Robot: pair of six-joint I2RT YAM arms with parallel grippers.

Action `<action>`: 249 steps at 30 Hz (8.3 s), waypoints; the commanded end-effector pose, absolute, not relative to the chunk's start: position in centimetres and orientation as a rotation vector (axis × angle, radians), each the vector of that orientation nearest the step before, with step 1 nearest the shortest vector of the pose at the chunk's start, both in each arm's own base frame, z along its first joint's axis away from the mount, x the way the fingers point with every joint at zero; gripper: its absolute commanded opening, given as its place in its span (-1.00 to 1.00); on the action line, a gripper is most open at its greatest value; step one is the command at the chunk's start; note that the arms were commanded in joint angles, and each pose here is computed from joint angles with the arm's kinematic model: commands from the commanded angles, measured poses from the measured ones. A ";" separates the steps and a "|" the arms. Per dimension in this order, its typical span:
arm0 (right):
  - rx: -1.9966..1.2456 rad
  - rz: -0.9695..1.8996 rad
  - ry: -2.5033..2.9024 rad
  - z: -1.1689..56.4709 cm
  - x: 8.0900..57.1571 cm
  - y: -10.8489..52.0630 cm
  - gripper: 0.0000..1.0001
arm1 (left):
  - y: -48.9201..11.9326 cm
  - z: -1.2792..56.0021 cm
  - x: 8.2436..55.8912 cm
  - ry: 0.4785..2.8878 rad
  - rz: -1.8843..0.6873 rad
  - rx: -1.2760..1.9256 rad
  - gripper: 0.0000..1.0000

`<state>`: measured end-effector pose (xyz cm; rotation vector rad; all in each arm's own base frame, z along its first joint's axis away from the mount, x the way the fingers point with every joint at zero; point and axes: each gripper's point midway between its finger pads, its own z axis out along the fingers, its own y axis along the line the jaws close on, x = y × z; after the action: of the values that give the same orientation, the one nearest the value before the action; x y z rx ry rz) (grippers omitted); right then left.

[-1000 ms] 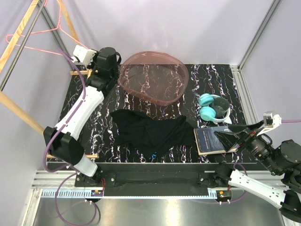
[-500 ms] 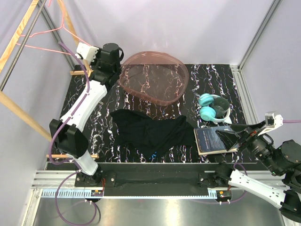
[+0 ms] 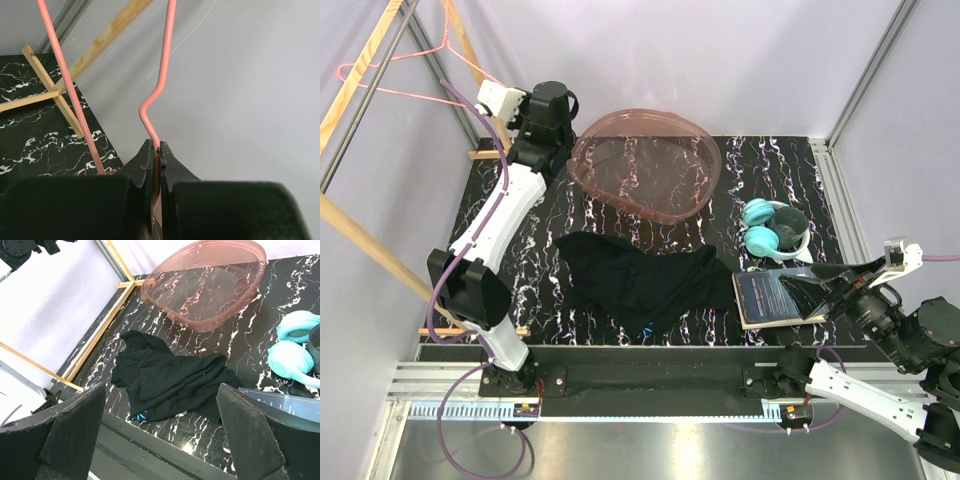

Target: Remove the t-shirt from the hanger

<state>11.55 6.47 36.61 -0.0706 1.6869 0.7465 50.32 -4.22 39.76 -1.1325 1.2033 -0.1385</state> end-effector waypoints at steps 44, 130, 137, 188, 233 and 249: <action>-0.078 0.728 1.685 37.2 12.0 6.9 0.99 | -4.4 43.0 50.8 1.094 -0.492 -1.266 -1.00; -0.818 1.021 1.729 35.9 20.6 30.6 -1.00 | -29.3 41.4 20.8 1.562 -1.345 -0.211 -0.27; -0.829 0.996 1.759 35.4 19.6 29.3 -1.00 | -28.0 40.7 22.2 1.514 -1.301 -0.332 -0.41; -0.647 0.879 1.641 35.6 19.3 24.7 0.19 | -26.9 43.7 25.4 1.380 -1.358 -0.683 -1.00; -0.385 0.641 1.794 35.4 23.4 21.8 0.73 | -27.6 42.2 29.3 1.432 -1.089 -0.748 -1.00; -0.274 0.640 1.871 34.1 18.4 16.2 0.78 | -13.4 47.0 43.6 1.077 -0.612 -0.998 -1.00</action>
<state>18.78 17.40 34.76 -0.3082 1.8346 0.6781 42.36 -18.03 43.40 -0.9272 1.2344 -0.6668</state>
